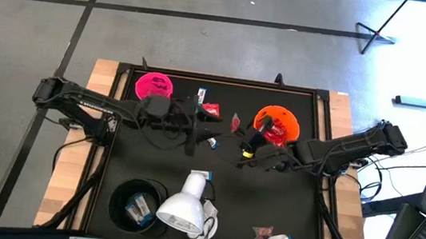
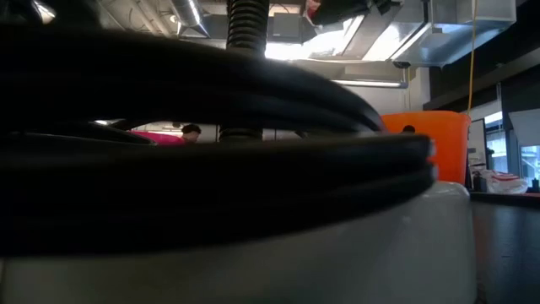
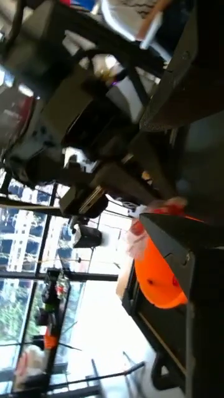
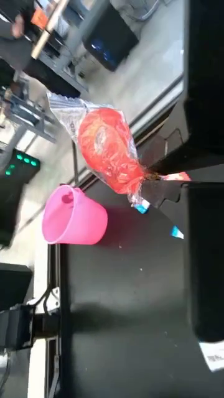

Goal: Sort candy
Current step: Put the orange gummy into the pink bucket

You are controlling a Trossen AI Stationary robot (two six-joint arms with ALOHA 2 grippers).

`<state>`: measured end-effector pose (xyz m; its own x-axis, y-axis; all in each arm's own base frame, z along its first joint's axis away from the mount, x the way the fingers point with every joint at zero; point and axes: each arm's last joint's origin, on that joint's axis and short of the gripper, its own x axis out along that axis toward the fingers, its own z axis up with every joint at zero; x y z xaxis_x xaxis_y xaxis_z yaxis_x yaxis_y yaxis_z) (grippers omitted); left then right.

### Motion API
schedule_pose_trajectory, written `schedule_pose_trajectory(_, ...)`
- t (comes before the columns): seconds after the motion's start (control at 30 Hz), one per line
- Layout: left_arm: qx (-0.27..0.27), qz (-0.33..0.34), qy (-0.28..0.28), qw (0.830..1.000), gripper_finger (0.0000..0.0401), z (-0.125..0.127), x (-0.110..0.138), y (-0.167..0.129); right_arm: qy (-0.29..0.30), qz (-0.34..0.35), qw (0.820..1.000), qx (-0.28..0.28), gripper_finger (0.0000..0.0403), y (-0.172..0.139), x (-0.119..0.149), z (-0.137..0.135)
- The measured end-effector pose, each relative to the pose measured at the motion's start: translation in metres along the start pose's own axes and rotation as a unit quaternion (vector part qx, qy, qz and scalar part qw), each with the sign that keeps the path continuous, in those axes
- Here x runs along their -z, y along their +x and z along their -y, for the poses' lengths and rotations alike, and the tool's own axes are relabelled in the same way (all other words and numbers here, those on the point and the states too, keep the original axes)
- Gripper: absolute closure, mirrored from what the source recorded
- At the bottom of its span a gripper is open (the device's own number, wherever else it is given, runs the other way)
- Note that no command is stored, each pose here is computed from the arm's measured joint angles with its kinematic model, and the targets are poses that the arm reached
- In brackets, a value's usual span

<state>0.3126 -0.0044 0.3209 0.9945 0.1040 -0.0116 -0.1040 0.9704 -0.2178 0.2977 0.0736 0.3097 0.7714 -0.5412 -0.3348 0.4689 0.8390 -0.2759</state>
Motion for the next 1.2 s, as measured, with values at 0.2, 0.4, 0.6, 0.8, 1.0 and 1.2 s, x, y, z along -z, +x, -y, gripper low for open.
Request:
schedule_pose_trajectory(0.2, -0.035, -0.007, -0.032, 0.999, 0.0182, -0.009, 0.007, 0.012, -0.026, 0.001, 1.000, 0.004, 0.0388, 0.012, 0.005, -0.013)
schedule_pose_trajectory(0.4, -0.056, -0.015, -0.053, 0.997, 0.0181, -0.016, 0.011, 0.015, -0.033, 0.005, 0.999, 0.005, 0.0388, 0.019, 0.008, -0.021)
schedule_pose_trajectory(0.6, -0.059, -0.025, -0.054, 0.997, 0.0181, -0.016, 0.015, 0.017, -0.025, 0.025, 0.999, 0.018, 0.0388, 0.020, 0.003, -0.021)
schedule_pose_trajectory(0.8, -0.063, -0.033, -0.053, 0.996, 0.0181, -0.017, 0.018, 0.018, -0.023, 0.038, 0.999, 0.016, 0.0388, 0.020, -0.001, -0.022)
schedule_pose_trajectory(1.0, -0.076, -0.031, -0.049, 0.995, 0.0188, -0.018, 0.018, 0.018, -0.024, 0.037, 0.999, 0.016, 0.0388, 0.020, 0.000, -0.022)
schedule_pose_trajectory(1.2, -0.073, -0.032, -0.043, 0.996, 0.0233, -0.017, 0.018, 0.018, -0.025, 0.037, 0.999, 0.011, 0.0388, 0.020, 0.000, -0.022)
